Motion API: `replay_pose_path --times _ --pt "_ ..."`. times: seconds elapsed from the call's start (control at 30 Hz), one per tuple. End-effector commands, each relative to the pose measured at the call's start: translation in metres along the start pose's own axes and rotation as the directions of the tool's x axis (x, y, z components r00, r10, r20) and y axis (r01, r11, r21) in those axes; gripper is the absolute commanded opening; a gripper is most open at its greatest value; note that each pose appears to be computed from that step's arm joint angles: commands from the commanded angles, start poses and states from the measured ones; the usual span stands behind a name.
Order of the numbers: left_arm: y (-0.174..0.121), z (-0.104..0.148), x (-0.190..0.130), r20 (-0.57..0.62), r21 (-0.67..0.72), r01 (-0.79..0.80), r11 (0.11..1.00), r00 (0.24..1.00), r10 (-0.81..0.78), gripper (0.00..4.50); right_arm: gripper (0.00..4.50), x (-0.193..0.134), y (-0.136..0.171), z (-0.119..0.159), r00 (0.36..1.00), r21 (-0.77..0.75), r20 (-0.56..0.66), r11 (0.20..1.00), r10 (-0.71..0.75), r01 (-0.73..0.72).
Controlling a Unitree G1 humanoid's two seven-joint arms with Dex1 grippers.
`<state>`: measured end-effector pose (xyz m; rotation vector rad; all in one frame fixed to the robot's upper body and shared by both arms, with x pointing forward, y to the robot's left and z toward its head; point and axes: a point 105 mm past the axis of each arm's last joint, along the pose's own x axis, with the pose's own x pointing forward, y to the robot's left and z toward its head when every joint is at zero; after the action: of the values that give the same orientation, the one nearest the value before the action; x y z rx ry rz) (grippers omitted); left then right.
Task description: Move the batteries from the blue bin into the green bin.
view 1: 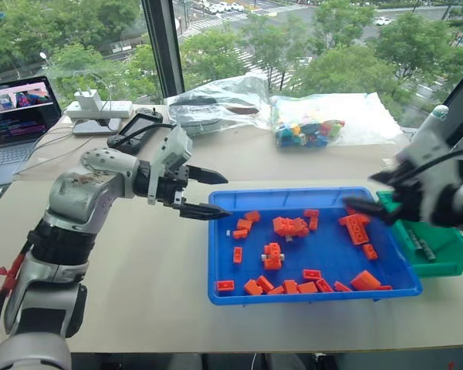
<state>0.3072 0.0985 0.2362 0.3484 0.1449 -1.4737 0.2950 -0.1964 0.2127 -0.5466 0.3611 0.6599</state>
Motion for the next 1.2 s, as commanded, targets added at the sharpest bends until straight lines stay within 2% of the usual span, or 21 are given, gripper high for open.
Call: replay_pose_path --times 0.03,0.1,0.2,0.3,0.57,0.87,1.07,1.17,1.2 --pt "-0.002 0.004 -0.003 -0.005 0.035 -0.006 0.999 1.0 0.006 4.5 4.46 0.022 0.011 0.005 0.995 -0.188 0.068 0.981 0.069 -0.055" --pt "-0.003 0.003 -0.003 -0.009 0.035 -0.008 0.999 1.0 0.008 4.5 4.46 0.03 0.006 0.005 0.994 -0.22 0.092 0.975 0.063 -0.041" --pt "-0.005 0.001 -0.007 -0.016 0.033 -0.021 0.999 1.0 0.021 4.5 4.46 0.035 -0.007 0.006 0.989 -0.132 0.095 0.987 0.11 -0.097" --pt "-0.005 -0.001 -0.009 -0.02 0.033 -0.041 0.999 0.999 0.041 4.5 4.46 0.042 0.0 -0.002 0.968 -0.137 0.046 0.962 0.246 -0.238" --pt "-0.006 -0.004 -0.008 -0.013 0.013 -0.061 0.998 0.998 0.061 4.5 4.46 0.064 0.017 -0.013 0.901 -0.221 -0.021 0.877 0.434 -0.428" --pt "-0.008 -0.003 -0.01 -0.015 0.01 -0.069 0.998 0.998 0.069 4.5 4.46 0.081 0.001 -0.03 0.897 -0.285 -0.097 0.851 0.432 -0.441" --pt "-0.009 -0.004 -0.011 -0.019 0.009 -0.073 0.997 0.997 0.074 4.5 4.46 0.086 0.007 -0.037 0.879 -0.265 -0.1 0.839 0.466 -0.475" --pt "-0.009 -0.004 -0.01 -0.02 0.009 -0.074 0.997 0.997 0.074 4.5 3.82 0.087 0.007 -0.036 0.881 -0.262 -0.089 0.843 0.464 -0.47" --pt "-0.009 -0.005 -0.01 -0.019 0.008 -0.073 0.997 0.997 0.073 4.5 3.38 0.087 0.007 -0.035 0.882 -0.262 -0.084 0.844 0.464 -0.469"
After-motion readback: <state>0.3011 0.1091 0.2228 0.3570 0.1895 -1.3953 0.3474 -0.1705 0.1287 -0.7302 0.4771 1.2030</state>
